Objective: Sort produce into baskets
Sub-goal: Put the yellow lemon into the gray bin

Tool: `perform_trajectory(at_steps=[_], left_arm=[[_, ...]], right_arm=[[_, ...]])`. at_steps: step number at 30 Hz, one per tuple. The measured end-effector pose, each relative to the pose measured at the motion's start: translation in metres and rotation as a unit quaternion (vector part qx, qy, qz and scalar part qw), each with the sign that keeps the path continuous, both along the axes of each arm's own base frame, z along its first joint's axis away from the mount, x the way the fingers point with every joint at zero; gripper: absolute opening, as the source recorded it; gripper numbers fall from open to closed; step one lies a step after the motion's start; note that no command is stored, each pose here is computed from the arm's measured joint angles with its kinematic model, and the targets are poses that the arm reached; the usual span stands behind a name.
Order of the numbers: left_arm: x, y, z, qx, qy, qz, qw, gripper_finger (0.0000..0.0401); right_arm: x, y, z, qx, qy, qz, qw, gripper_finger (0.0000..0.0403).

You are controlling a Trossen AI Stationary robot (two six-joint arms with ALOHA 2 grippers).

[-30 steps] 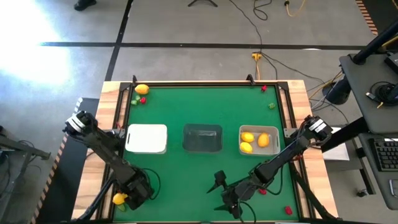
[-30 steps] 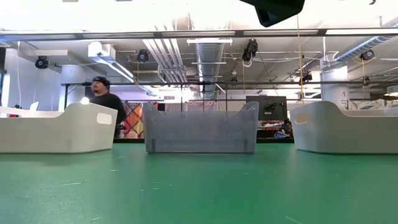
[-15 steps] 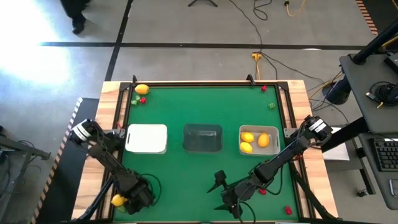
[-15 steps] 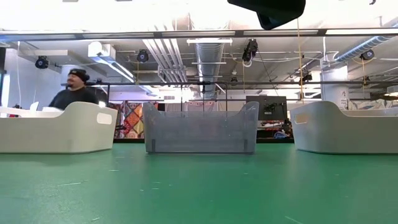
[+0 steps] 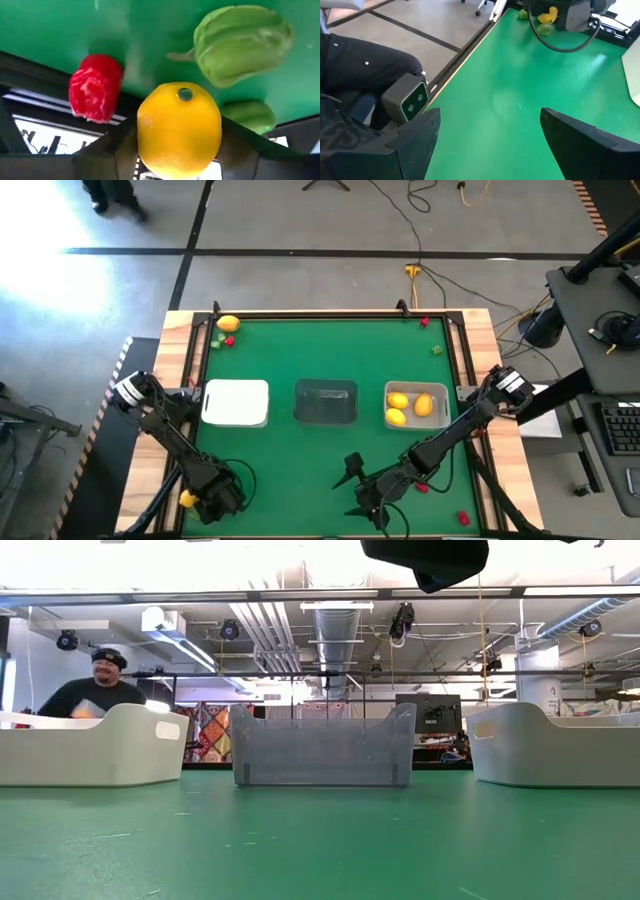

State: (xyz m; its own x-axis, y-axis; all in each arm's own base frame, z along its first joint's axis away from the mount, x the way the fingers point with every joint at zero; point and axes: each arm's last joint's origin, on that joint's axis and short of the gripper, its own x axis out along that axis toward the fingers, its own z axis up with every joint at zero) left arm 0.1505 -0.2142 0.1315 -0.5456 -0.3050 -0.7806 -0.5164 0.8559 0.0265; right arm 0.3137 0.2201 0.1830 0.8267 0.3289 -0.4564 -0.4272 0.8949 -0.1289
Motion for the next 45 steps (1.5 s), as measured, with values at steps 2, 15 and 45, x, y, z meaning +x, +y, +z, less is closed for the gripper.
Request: perform_trajectory(at_steps=[2,15,45], left_arm=[[0.001,-0.001,0.005,-0.001,-0.001,-0.001,1.0,0.0186],[0.055,-0.005,0.1,0.179,-0.271,-0.049,0.945,0.0196],[0.254,0.043,-0.001,0.185,-0.63,-0.183,0.731,0.0249]], right_arm=[[0.0,-0.001,-0.001,-0.005,0.003,-0.004,1.0,0.0334],[0.001,-0.005,-0.003,-0.014,0.01,-0.03,0.999,0.0334],[-0.047,-0.012,0.004,-0.024,0.16,-0.25,0.955,0.0334]])
